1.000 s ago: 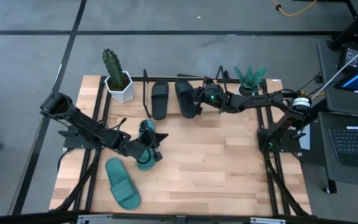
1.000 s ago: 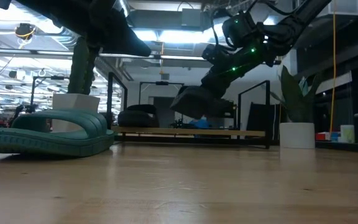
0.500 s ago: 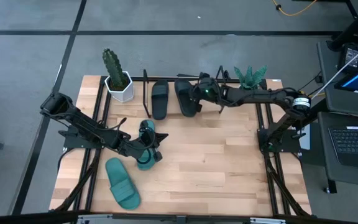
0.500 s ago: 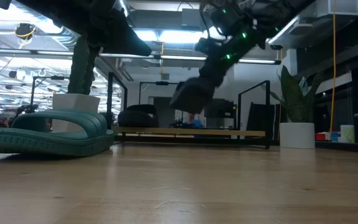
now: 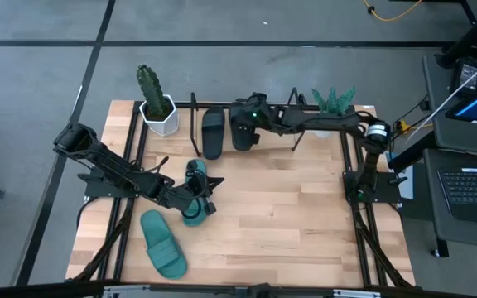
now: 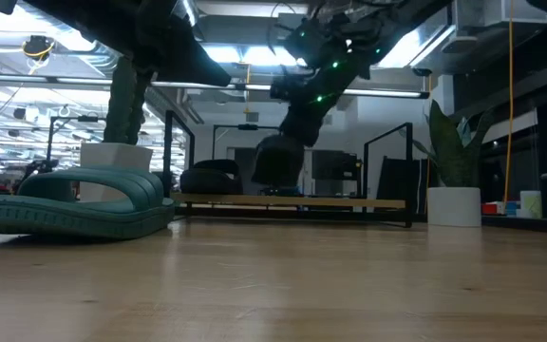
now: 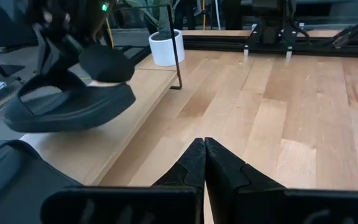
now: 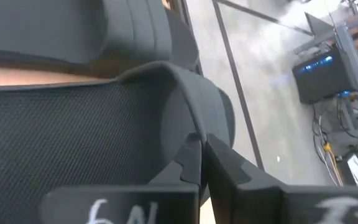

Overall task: Pick and place slides into the shelf
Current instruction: Put the black slide on the shelf

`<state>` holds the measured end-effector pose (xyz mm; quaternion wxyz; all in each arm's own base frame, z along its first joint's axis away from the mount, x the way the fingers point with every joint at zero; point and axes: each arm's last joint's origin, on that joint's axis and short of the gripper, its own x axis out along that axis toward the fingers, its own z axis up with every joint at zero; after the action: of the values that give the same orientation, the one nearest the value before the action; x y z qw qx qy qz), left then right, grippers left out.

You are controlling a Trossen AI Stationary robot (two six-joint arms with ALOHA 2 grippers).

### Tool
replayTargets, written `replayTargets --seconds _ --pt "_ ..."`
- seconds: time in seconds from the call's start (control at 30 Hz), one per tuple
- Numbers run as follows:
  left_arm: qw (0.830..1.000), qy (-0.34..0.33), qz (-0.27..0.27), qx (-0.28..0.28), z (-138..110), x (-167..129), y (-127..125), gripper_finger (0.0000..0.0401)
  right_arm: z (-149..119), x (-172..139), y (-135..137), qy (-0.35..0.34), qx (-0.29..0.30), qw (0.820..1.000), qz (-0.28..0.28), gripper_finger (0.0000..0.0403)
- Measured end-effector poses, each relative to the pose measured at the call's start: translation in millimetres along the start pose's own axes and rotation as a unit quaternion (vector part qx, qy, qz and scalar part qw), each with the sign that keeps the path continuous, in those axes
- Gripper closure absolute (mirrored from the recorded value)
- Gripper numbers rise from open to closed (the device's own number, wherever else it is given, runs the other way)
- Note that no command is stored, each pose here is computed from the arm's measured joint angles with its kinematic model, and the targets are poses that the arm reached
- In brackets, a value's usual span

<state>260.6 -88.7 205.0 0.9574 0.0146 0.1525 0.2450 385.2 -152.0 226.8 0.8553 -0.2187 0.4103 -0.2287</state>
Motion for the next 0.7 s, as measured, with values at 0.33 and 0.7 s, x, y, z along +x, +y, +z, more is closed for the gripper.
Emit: replayTargets --seconds 0.33,0.7 --pt "1.0 0.0 0.0 0.001 0 0 0 0.04 -8 28 17 0.018 -0.005 1.0 -0.009 0.0392" --pt "1.0 0.0 -0.001 0.0 0 0 0 0.04 0 27 26 -0.013 -0.007 1.0 -0.002 0.0392"
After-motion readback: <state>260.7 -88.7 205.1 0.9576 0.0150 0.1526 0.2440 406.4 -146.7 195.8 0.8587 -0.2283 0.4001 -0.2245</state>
